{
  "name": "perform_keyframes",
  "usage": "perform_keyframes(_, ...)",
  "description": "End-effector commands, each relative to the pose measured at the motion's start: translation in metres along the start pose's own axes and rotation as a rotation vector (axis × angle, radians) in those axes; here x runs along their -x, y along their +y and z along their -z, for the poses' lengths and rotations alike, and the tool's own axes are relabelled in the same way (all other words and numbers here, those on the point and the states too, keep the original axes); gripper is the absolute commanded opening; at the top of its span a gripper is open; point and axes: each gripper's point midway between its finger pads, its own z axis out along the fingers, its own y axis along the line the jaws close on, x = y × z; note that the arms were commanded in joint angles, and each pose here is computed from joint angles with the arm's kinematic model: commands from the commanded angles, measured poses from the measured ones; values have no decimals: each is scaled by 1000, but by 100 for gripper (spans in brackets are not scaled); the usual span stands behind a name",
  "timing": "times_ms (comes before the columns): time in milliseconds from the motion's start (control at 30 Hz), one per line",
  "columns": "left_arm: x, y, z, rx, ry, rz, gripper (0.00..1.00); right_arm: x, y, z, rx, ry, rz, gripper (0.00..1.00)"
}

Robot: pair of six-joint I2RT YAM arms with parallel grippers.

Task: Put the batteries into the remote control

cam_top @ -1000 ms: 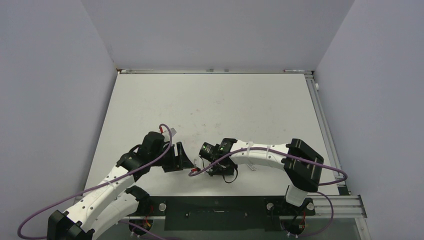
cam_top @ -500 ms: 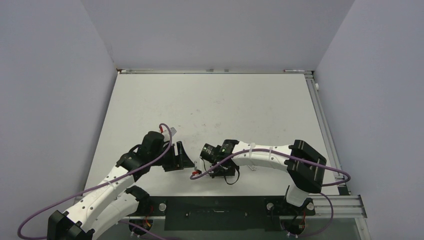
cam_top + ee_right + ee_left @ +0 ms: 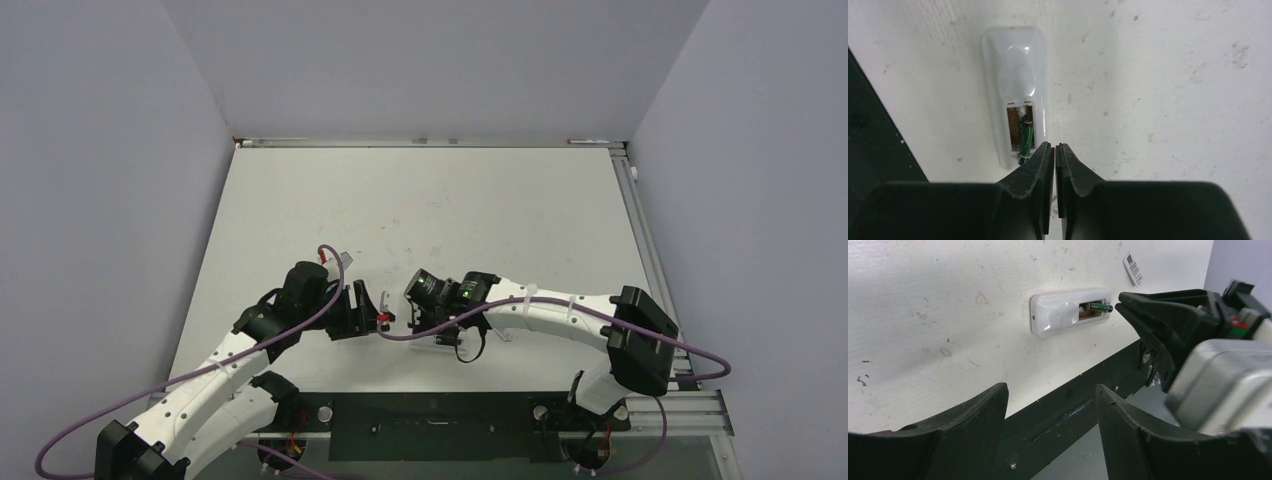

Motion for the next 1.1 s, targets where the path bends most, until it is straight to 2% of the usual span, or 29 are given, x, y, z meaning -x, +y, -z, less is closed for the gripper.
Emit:
perform_keyframes(0, 2, -1, 0, -5, -10, -11, 61, 27, -20, 7, -76, -157, -99, 9)
perform_keyframes(367, 4, 2, 3, 22, -26, 6, 61, 7, -29, -6, -65, -141, -200, 9)
perform_keyframes(1067, 7, 12, 3, 76, -49, 40, 62, -11, 4, -21, 83, -85, -161, 9)
